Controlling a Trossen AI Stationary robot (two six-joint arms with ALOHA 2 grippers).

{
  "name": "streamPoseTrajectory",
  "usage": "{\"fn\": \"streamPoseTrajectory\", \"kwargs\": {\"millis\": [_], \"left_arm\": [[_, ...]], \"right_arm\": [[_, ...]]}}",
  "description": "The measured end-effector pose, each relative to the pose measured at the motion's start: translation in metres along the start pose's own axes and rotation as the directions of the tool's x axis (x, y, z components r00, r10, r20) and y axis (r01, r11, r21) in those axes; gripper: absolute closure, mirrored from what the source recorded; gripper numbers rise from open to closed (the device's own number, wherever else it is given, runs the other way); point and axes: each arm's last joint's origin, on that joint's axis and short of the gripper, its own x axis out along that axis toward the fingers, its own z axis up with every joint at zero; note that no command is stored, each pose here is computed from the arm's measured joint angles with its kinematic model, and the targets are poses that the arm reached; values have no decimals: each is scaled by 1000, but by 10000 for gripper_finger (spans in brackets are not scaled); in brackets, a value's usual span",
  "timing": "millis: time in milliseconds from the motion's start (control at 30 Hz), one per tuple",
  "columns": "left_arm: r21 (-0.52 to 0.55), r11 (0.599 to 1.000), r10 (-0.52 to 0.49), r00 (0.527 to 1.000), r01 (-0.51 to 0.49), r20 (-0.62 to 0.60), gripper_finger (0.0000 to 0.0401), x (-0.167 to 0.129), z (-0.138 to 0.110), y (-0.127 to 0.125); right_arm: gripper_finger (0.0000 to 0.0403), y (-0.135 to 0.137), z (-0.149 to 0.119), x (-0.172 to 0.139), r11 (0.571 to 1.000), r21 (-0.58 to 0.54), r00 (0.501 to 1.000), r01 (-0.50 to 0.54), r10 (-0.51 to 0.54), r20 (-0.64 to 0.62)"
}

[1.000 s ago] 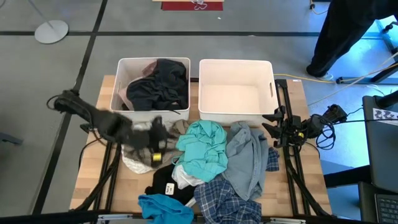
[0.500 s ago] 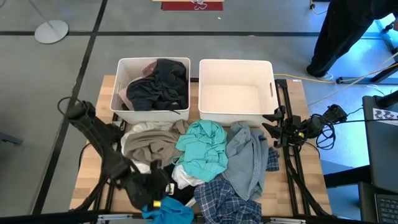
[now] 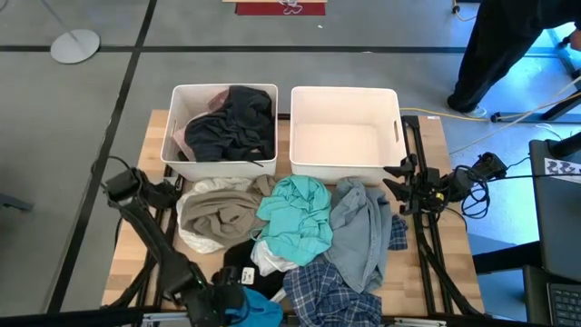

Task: Sort clothes
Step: Put the blue shorts into the left white bin

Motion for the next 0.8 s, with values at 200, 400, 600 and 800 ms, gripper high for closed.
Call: {"fn": "streamPoseTrajectory", "kwargs": {"millis": [200,400,600,800], "left_arm": [[29,993,119,991,-117,-65,201,14,-4,14],[77,985,158,985,-152,-76,201,24,-3,20],[58,984,177,975,-171,-133,232,30,1,31],[46,991,133,973,-126,-190,326,32,6,35]], "right_arm": [[221,-1,0,0,1000,-19,1000,21,-21,-3],[221,0,-1,0,999,-28,1000,18,-19,-12],[221,0,-1,0,999,-28,1000,18,-18,-12],[221,0,-1,0,999,-27,1000,18,-18,-12]]}}
